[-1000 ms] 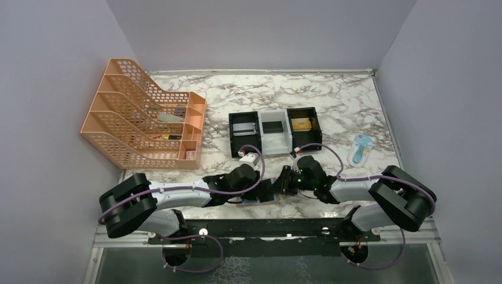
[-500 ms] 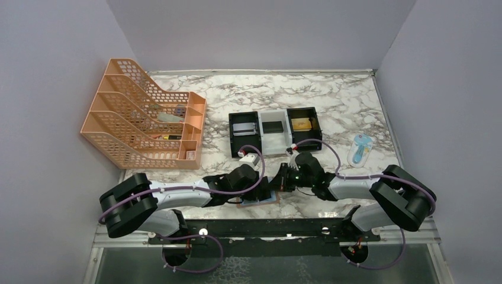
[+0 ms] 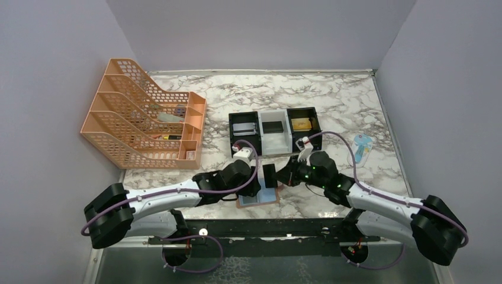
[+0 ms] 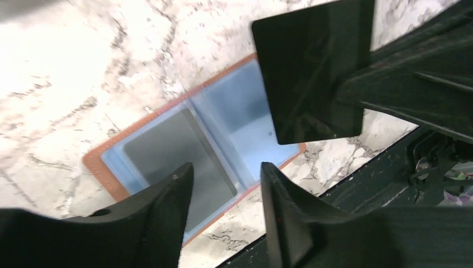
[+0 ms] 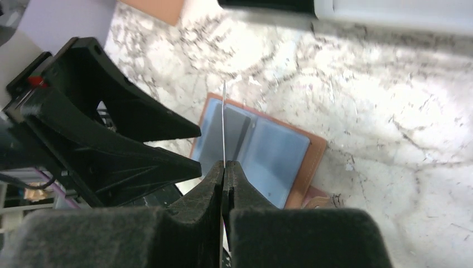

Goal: Take the credit cards out of the card holder

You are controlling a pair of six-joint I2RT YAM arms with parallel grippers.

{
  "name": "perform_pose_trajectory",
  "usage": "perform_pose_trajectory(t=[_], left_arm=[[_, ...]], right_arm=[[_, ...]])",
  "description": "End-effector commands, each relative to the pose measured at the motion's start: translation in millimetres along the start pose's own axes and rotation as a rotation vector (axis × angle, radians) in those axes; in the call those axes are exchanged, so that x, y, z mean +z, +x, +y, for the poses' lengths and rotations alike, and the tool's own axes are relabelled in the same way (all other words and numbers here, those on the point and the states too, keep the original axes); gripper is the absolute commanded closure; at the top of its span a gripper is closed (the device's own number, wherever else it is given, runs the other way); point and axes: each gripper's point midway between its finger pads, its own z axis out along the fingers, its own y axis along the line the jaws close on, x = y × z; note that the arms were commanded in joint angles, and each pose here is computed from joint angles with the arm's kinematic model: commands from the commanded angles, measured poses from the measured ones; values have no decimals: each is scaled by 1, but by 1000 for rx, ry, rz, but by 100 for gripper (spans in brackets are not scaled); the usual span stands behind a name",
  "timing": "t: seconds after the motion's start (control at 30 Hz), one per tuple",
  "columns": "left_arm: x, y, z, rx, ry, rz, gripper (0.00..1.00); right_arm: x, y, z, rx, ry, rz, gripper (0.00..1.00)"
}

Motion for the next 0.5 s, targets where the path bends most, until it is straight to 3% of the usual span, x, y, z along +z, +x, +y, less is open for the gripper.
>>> perform_pose_trajectory(t=[0.0,0.23,0.47], left_arm=[[-18,-28,11,33,-65,-69,44],[-38,-58,27,28,-142,-97,10],[-66,-90,52,1,-237,-133,1]], right_arm=[[-15,-24,2,-183,-2,-122,99],[-45,-63,37,-396,-131,-343,99],[-62,-86,54,-602,-158,-459,99]])
